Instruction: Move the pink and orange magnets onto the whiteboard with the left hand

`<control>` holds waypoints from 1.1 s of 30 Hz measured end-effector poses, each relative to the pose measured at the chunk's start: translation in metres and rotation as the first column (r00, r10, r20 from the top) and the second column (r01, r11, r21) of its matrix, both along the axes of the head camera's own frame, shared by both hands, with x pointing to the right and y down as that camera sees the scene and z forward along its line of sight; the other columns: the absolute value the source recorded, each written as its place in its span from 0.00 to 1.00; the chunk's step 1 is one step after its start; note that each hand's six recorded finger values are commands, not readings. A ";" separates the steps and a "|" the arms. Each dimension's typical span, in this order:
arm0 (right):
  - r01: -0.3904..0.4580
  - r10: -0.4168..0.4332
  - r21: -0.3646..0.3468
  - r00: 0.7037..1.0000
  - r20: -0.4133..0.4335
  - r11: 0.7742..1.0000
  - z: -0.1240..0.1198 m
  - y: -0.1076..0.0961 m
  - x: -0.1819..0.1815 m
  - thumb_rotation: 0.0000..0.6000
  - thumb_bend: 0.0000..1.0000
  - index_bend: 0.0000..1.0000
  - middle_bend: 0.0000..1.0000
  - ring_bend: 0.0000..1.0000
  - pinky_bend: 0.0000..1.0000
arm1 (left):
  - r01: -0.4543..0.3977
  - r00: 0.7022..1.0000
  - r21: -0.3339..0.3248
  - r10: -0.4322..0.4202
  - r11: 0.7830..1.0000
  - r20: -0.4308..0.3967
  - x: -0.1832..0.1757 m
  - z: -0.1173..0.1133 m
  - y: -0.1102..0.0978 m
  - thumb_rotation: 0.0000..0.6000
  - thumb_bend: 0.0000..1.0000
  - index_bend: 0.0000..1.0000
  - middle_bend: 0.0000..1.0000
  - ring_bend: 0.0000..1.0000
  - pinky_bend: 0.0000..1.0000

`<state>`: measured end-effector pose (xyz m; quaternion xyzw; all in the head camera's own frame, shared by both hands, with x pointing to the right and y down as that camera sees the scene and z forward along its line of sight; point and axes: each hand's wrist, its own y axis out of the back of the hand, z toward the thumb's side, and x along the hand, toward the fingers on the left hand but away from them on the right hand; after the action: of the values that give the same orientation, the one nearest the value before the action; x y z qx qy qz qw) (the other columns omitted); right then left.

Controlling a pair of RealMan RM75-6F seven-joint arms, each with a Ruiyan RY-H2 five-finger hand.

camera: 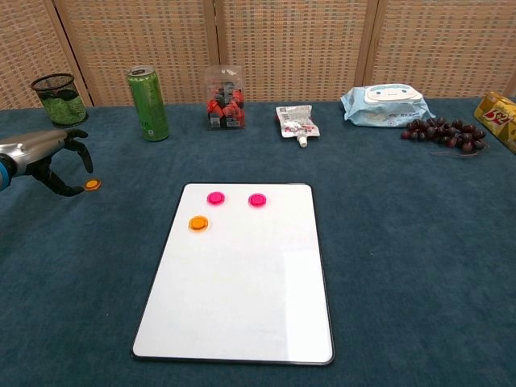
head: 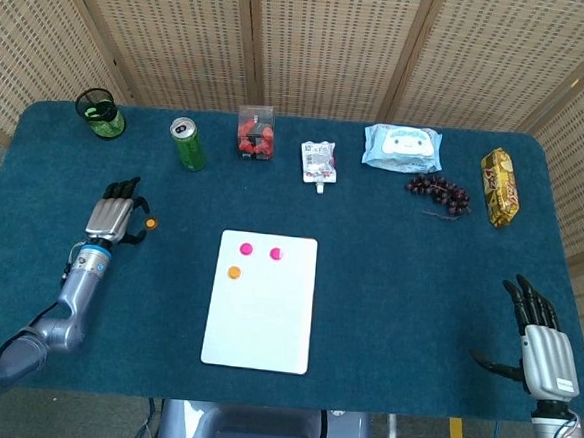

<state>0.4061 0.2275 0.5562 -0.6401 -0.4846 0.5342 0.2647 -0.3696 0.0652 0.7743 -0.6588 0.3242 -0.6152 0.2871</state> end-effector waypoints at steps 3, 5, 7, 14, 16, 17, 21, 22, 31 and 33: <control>0.000 0.000 -0.001 1.000 -0.001 1.000 0.000 0.000 0.000 1.00 0.13 0.00 0.00 0.00 0.06 | 0.007 1.000 -0.004 -0.007 1.000 0.000 -0.002 0.001 0.000 1.00 0.32 0.41 0.00 0.00 0.00; 0.001 -0.001 -0.001 1.000 -0.001 1.000 0.000 0.000 0.000 1.00 0.13 0.00 0.00 0.00 0.06 | 0.007 1.000 -0.005 -0.007 1.000 -0.001 -0.001 0.002 -0.001 1.00 0.32 0.41 0.00 0.00 0.00; 0.001 -0.001 0.000 1.000 -0.002 1.000 0.000 0.000 0.000 1.00 0.13 0.00 0.00 0.00 0.06 | 0.006 1.000 -0.007 -0.006 1.000 -0.003 0.000 0.002 0.000 1.00 0.32 0.41 0.00 0.00 0.00; 0.000 0.000 0.000 1.000 -0.002 1.000 0.000 0.000 0.000 1.00 0.13 0.00 0.00 0.00 0.06 | 0.000 1.000 -0.017 0.000 1.000 -0.007 0.006 0.006 0.000 1.00 0.32 0.41 0.00 0.00 0.00; -0.001 0.001 -0.001 1.000 -0.001 1.000 0.000 0.000 0.000 1.00 0.13 0.00 0.00 0.00 0.06 | -0.002 1.000 -0.018 0.002 1.000 -0.007 0.007 0.007 0.000 1.00 0.32 0.41 0.00 0.00 0.00; -0.001 0.001 -0.001 1.000 -0.001 1.000 0.000 0.000 0.000 1.00 0.13 0.00 0.00 0.00 0.06 | -0.003 1.000 -0.018 0.003 1.000 -0.005 0.008 0.008 0.000 1.00 0.32 0.41 0.00 0.00 0.00; -0.002 0.002 -0.001 1.000 0.000 1.000 0.000 0.000 0.000 1.00 0.13 0.00 0.00 0.00 0.06 | -0.003 1.000 -0.020 0.003 1.000 -0.002 0.010 0.010 0.000 1.00 0.32 0.41 0.00 0.00 0.00; -0.002 0.002 -0.001 1.000 0.000 1.000 0.000 0.000 0.000 1.00 0.13 0.00 0.00 0.00 0.06 | -0.003 1.000 -0.021 0.003 1.000 0.001 0.010 0.011 0.000 1.00 0.32 0.41 0.00 0.00 0.00; -0.002 0.002 -0.001 1.000 0.000 1.000 0.000 0.000 0.000 1.00 0.13 0.00 0.00 0.00 0.06 | 0.005 1.000 -0.034 -0.005 0.999 0.011 0.008 0.014 0.001 1.00 0.33 0.48 0.00 0.00 0.00; -0.002 0.002 0.000 1.000 0.000 1.000 0.000 0.000 0.000 1.00 0.13 0.00 0.00 0.00 0.06 | 0.007 1.000 -0.038 -0.006 0.999 0.011 0.009 0.015 0.002 1.00 0.33 0.56 0.00 0.00 0.00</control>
<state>0.4062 0.2274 0.5561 -0.6396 -0.4853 0.5346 0.2639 -0.3610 0.0671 0.7891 -0.6596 0.3131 -0.6257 0.2744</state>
